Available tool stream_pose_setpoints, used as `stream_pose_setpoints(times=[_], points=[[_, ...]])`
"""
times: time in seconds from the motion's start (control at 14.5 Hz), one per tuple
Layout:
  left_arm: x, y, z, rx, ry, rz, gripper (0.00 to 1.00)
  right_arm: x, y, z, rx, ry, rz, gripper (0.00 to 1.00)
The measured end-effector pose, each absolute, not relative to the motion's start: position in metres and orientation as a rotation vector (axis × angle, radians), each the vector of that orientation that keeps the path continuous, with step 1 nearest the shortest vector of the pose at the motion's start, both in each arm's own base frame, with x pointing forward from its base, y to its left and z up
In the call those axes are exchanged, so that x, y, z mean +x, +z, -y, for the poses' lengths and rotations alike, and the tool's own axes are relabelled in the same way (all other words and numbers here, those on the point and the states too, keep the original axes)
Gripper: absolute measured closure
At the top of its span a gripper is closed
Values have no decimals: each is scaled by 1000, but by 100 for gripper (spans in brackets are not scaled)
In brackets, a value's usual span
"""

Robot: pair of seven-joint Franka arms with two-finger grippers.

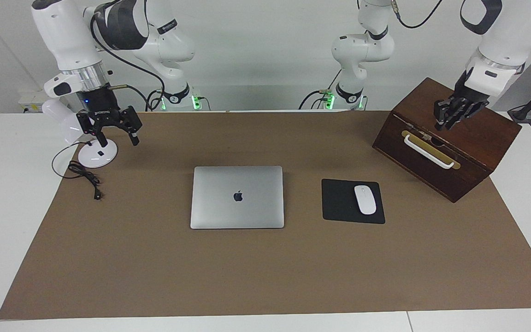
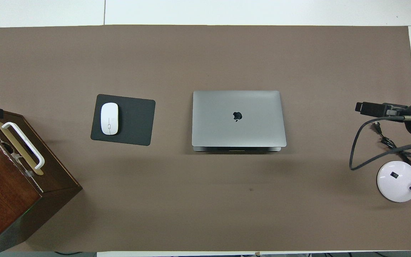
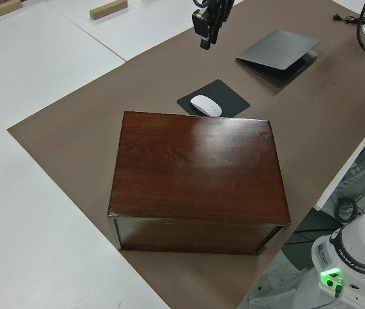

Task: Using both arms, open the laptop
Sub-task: 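Move the left gripper toward the laptop while the right gripper approaches its lid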

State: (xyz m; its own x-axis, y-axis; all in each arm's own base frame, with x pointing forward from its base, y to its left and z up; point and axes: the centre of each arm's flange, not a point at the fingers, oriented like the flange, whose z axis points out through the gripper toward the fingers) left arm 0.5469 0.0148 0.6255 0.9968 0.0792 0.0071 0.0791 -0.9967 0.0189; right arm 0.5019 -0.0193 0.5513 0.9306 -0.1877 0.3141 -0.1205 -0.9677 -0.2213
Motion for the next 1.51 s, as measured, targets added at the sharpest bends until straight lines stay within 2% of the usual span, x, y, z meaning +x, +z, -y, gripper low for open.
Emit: stream_pose_setpoints(times=[0.07,0.28,0.55,1.03,1.51], points=[[548,626,-15,3116,21,-128,99,499,551,18,-2845,-515,-260,0],[553,630,-14,3107,98,-136,99,489,540,14,-2706,-609,-338,0],[564,629,-11,3052,238,-153,99,476,525,-32,-2540,-716,-388,0],[563,571,-1,3024,359,-152,99,462,509,-90,-2379,-776,-463,0],[529,516,46,2986,520,-37,99,452,500,-142,-2279,-715,-615,0]])
